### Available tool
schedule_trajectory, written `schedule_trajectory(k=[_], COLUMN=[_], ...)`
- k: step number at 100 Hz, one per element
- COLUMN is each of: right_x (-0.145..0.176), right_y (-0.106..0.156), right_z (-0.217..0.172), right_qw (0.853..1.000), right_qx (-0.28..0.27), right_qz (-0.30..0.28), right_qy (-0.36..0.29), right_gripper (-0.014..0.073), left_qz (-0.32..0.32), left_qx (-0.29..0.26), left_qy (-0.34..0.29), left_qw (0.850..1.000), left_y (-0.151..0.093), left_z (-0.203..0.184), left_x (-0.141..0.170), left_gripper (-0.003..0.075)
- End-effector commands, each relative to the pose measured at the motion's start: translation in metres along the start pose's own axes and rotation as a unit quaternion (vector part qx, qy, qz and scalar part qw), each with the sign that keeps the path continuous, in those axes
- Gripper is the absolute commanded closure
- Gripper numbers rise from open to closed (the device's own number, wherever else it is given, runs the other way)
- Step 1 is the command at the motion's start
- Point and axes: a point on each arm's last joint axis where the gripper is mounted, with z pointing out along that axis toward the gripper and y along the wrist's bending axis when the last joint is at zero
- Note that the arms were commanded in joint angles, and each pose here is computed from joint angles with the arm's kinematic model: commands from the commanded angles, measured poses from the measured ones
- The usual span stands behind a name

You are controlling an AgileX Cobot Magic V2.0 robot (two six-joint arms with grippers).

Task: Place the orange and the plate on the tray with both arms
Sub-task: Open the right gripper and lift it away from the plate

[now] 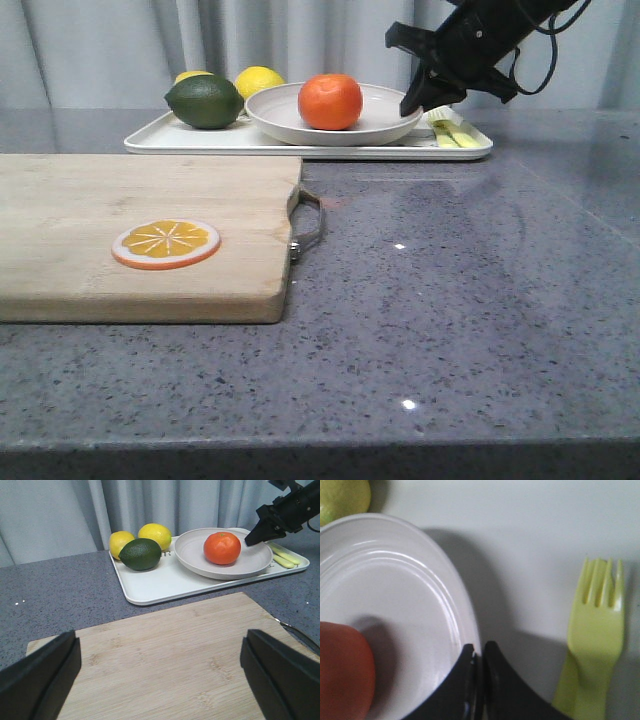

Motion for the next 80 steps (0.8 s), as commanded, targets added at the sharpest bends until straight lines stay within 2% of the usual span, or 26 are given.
schedule_trajectory(k=[1,23,39,46,64,80], right_x=[-0.029,-0.029,-0.032,-0.035,-0.049,-0.063], right_y=[0.021,0.021,0.023,0.026,0.044,0.071], right_z=[-0.035,-0.035,-0.039,-0.045,-0.077,-0.127], right_qw=[0.997,0.997,0.997,0.996,0.991,0.979], right_qx=[-0.015,-0.014,-0.014,-0.015,-0.021,-0.026], right_qz=[-0.017,-0.017,-0.018,-0.021,-0.053,-0.129], right_qy=[-0.068,-0.069,-0.080,-0.089,-0.120,-0.157], right_gripper=[0.0506,0.0351,0.0173,0.0121,0.0107,0.0107], left_qz=[-0.011,-0.011,-0.011,-0.011,-0.011,-0.012], left_qx=[-0.015,-0.015,-0.015,-0.015,-0.015,-0.015], left_qy=[-0.024,-0.024,-0.024,-0.024,-0.024,-0.024], left_qw=[1.000,1.000,1.000,1.000,1.000,1.000], left_y=[0.003,0.003,0.003,0.003,0.003,0.003], left_z=[-0.001,-0.001,-0.001,-0.001,-0.001,-0.001], left_x=[-0.011,-0.011,-0.011,-0.011,-0.011,-0.011], left_gripper=[0.0103,0.0103,0.0103,0.0103,0.0103,0.0103])
